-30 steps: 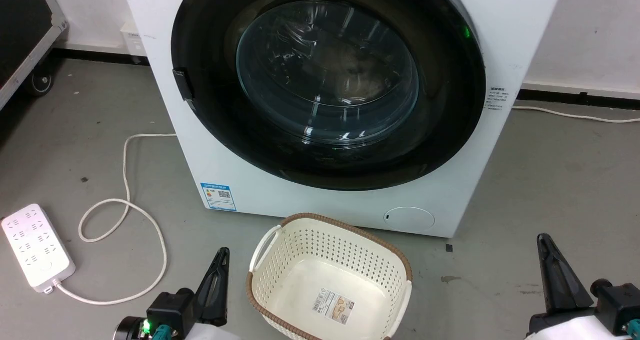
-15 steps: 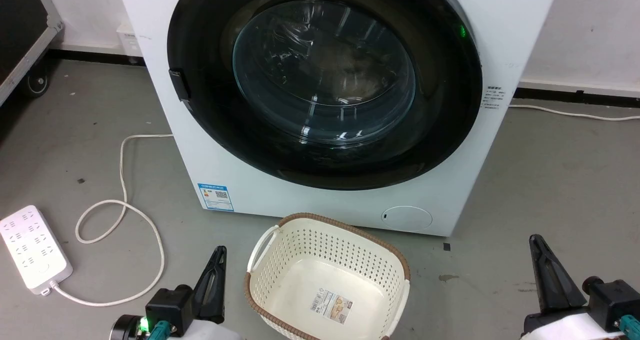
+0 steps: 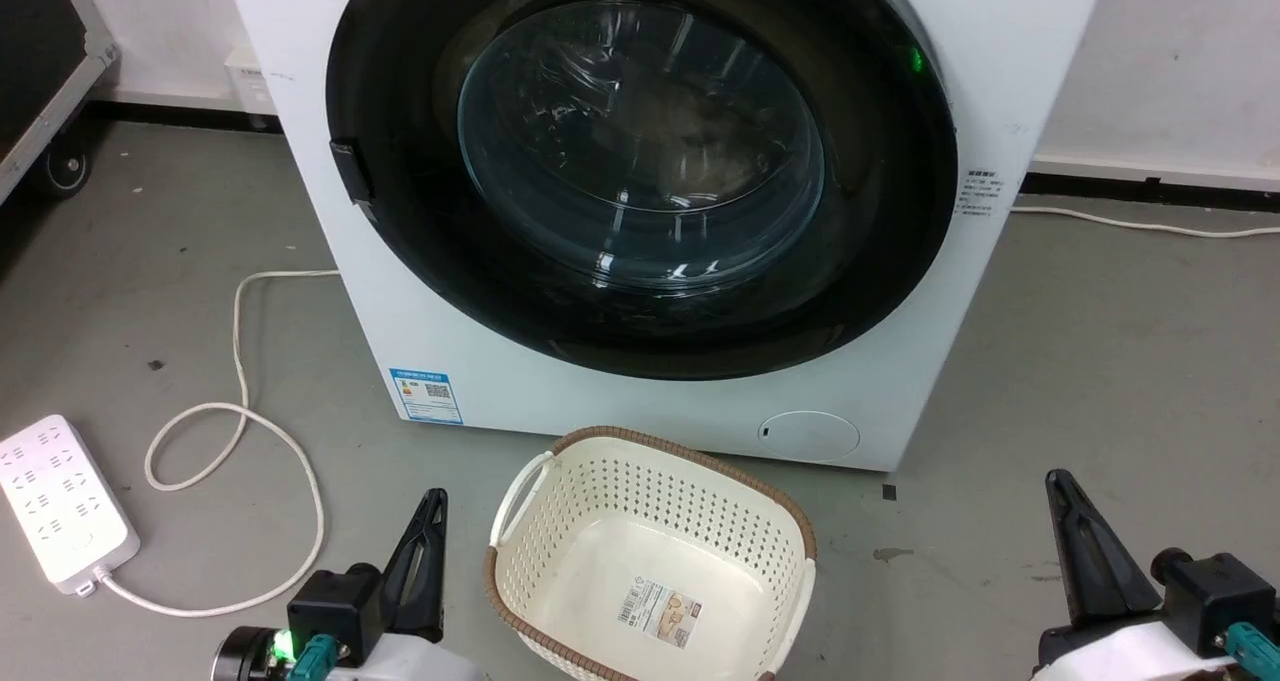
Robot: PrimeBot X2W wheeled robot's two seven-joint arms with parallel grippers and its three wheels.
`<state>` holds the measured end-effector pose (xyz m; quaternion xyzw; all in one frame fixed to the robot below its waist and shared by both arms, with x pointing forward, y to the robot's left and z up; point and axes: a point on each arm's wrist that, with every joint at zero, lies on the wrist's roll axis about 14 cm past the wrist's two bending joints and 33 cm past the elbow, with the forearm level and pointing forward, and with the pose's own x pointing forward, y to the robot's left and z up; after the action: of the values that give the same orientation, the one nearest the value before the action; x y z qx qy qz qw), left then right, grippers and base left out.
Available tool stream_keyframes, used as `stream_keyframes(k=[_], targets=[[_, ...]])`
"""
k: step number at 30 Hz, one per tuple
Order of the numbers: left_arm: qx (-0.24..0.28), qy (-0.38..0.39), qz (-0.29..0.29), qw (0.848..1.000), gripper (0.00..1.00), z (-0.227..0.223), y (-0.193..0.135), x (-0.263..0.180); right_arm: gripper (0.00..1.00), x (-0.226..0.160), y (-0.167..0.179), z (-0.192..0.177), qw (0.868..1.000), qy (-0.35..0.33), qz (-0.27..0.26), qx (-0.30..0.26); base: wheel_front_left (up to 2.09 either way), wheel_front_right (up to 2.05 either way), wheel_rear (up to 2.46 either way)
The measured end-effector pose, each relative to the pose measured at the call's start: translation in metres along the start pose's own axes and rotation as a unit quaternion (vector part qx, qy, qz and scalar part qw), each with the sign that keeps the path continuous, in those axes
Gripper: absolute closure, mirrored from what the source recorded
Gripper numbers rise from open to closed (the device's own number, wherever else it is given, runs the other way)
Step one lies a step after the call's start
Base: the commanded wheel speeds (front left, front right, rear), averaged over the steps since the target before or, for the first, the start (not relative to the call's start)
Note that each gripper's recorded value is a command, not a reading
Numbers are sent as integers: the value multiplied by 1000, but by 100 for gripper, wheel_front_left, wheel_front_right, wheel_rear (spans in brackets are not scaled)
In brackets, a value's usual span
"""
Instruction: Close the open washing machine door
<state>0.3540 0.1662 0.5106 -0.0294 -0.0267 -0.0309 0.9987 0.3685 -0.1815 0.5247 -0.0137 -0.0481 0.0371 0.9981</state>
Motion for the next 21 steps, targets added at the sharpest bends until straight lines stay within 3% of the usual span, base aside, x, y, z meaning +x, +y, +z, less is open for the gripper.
stream_keyframes(k=[21], targets=[[13,8,6,1000,100,2,3,4,100,0,4,-2,1000,14,6,0,0,0,0]])
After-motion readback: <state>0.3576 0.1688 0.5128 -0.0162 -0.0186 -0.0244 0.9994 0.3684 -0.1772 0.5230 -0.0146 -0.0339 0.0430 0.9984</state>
